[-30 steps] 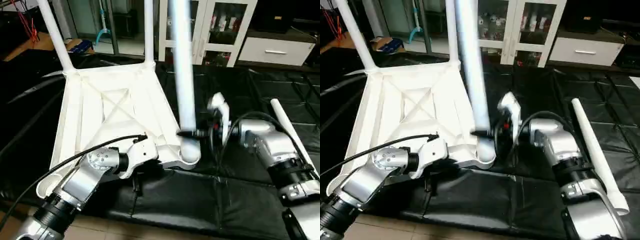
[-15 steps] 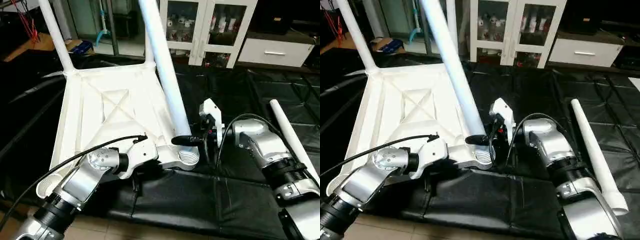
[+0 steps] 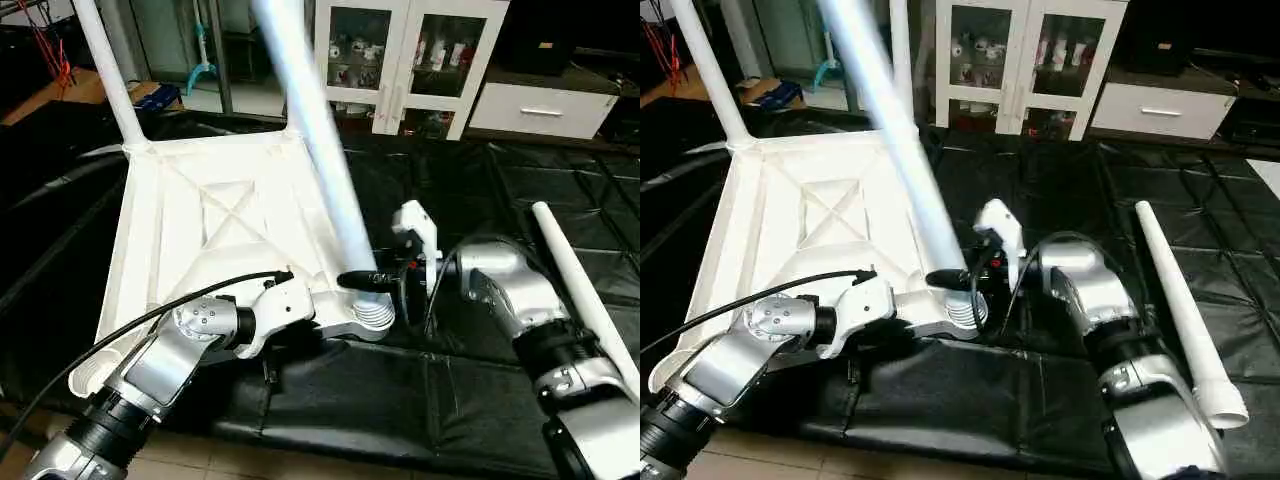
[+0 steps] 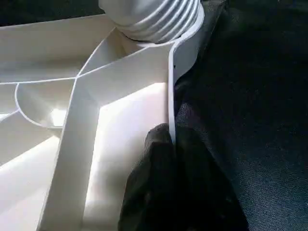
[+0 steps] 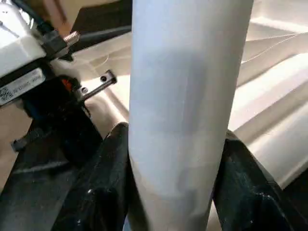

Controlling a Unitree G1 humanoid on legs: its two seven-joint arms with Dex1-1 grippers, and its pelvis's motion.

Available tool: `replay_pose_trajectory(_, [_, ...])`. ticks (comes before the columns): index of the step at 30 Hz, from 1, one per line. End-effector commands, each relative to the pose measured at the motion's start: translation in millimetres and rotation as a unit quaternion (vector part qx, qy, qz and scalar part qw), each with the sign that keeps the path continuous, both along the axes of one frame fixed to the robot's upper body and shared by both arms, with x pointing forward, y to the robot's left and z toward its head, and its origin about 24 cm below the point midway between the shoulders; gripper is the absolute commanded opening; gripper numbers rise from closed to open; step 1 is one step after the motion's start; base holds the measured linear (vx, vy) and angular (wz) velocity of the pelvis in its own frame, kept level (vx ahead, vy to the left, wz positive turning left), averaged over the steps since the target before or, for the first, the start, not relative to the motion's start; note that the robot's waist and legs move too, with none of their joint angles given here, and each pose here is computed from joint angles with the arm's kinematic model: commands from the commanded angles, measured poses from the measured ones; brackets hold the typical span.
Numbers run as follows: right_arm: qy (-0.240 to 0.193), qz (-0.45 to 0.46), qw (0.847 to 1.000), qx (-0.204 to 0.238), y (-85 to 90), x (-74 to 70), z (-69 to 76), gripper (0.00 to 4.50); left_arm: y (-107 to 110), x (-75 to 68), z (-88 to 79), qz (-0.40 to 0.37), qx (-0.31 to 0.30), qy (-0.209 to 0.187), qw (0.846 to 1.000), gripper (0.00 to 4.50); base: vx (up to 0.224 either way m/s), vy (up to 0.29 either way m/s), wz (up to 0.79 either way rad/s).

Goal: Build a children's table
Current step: Insert table leg to table base

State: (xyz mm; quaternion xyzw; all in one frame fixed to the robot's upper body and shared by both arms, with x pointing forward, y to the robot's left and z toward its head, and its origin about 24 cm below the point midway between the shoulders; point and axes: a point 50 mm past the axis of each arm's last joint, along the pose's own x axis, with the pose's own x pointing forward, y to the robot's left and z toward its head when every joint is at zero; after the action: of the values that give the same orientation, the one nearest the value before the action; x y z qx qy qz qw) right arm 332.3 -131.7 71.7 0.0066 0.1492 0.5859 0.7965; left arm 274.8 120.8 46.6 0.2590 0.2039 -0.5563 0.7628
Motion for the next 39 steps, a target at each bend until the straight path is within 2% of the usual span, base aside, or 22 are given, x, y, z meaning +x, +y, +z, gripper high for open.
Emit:
replay_pose_trajectory(1, [0.035,-0.058,0.997,-0.034,-20.7,-4.3,-21.3,1.84,10.9,-4.6,-13.0,0.013,0.034,0.026,0.999,0.01,0.0,0.0,0.0])
replay_pose_trajectory(13, [0.039,-0.118,0.992,0.0,-33.3,-15.6,-35.8,1.84,9.4,-4.9,-13.4,0.01,0.034,0.025,0.999,0.01,0.0,0.0,0.0])
replay_pose_trajectory(19, [0.035,-0.161,0.986,0.038,-36.4,-26.3,-43.8,1.84,9.8,-5.2,-13.3,0.011,0.033,0.024,0.999,0.01,0.0,0.0,0.0])
replay_pose_trajectory(20, [0.035,-0.182,0.981,0.057,-36.8,-28.6,-46.0,1.84,9.6,-5.3,-13.4,0.01,0.033,0.024,0.999,0.01,0.0,0.0,0.0])
replay_pose_trajectory(22, [0.035,-0.2,0.977,0.066,-38.0,-30.1,-48.9,1.84,9.4,-5.2,-13.4,0.01,0.033,0.024,0.999,0.01,0.0,0.0,0.0])
replay_pose_trajectory(27, [0.029,-0.207,0.976,0.061,-37.1,-41.7,-58.0,1.84,9.4,-5.6,-13.5,0.008,0.034,0.023,0.999,0.01,0.0,0.0,0.0])
replay_pose_trajectory(30, [0.007,-0.204,0.978,0.05,-35.4,-46.7,-59.3,1.84,9.5,-5.9,-13.7,0.007,0.035,0.024,0.999,0.01,0.0,0.0,0.0])
replay_pose_trajectory(35, [-0.053,-0.184,0.981,0.013,-32.3,-52.1,-59.3,1.84,8.6,-6.5,-14.1,0.006,0.035,0.024,0.999,0.01,0.0,0.0,0.0])
replay_pose_trajectory(39, [-0.063,-0.185,0.981,0.012,-31.0,-55.8,-61.1,1.84,7.5,-6.3,-13.8,0.006,0.035,0.023,0.999,0.01,0.0,0.0,0.0])
